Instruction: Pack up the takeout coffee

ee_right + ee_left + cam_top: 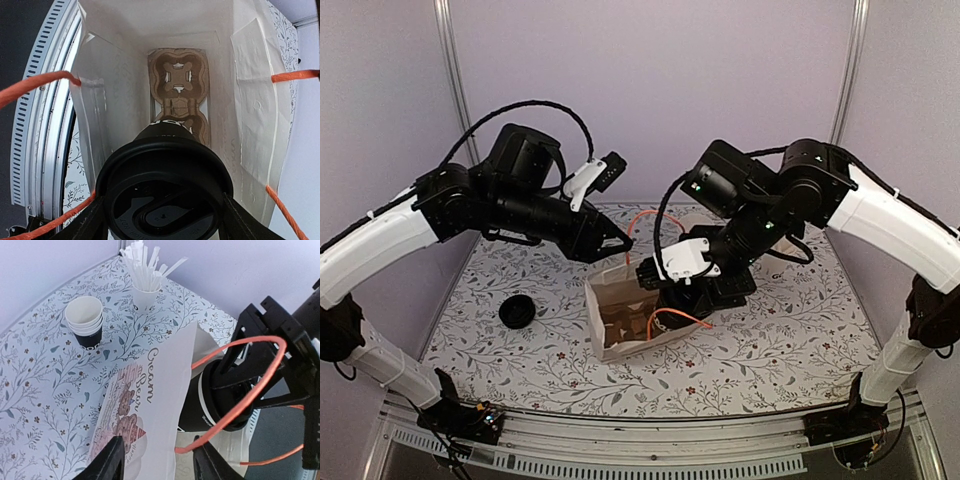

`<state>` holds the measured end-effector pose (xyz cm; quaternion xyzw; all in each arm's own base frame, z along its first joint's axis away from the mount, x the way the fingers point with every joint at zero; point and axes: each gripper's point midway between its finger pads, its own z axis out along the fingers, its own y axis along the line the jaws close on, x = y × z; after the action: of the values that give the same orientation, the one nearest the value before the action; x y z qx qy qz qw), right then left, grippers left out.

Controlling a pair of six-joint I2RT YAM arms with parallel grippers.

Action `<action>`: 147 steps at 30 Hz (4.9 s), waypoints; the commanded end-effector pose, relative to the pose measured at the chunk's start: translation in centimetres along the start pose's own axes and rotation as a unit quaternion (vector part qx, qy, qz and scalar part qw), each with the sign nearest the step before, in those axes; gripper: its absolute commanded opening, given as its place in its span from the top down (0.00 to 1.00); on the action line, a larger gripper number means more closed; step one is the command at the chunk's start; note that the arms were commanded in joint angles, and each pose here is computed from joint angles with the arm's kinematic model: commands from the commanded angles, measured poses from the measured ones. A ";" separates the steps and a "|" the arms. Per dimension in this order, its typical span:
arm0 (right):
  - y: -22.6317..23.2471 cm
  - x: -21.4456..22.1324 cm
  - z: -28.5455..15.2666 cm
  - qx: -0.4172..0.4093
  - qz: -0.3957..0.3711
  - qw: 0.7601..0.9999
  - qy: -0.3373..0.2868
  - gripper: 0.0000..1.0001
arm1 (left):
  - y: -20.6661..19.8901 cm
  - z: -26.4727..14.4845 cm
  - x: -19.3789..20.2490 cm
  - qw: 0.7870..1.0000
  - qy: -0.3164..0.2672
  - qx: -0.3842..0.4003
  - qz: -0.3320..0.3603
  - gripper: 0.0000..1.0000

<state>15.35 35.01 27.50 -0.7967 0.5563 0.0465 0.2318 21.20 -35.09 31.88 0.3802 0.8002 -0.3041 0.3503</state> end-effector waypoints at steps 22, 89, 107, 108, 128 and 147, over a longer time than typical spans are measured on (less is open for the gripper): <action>2.7 1.2 2.9 0.113 -0.136 0.983 0.053 0.54 | 14.6 10.9 3.1 0.999 0.017 -0.019 -0.045 0.31; -2.2 3.8 11.2 0.199 -0.134 0.967 0.085 0.55 | 8.4 17.1 10.4 0.971 0.087 0.194 -0.112 0.42; -2.0 5.4 13.6 0.186 -0.128 0.970 0.093 0.56 | 8.0 16.8 10.2 0.972 0.085 0.193 -0.106 0.43; -2.1 5.5 13.7 0.184 -0.127 0.970 0.093 0.56 | 8.0 16.8 10.3 0.972 0.086 0.193 -0.106 0.43; 1.8 4.6 14.3 -0.035 -0.050 0.992 0.109 0.58 | 12.0 14.9 9.0 0.982 0.060 0.124 -0.133 0.39; 6.4 4.6 13.7 -0.170 -0.007 0.979 0.111 0.58 | 13.9 14.1 8.5 0.983 0.046 0.106 -0.142 0.39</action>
<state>17.66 37.58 14.54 -0.8242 0.5464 -0.0047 0.1490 32.60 -35.94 12.84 0.3189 0.8261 -0.4164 0.2060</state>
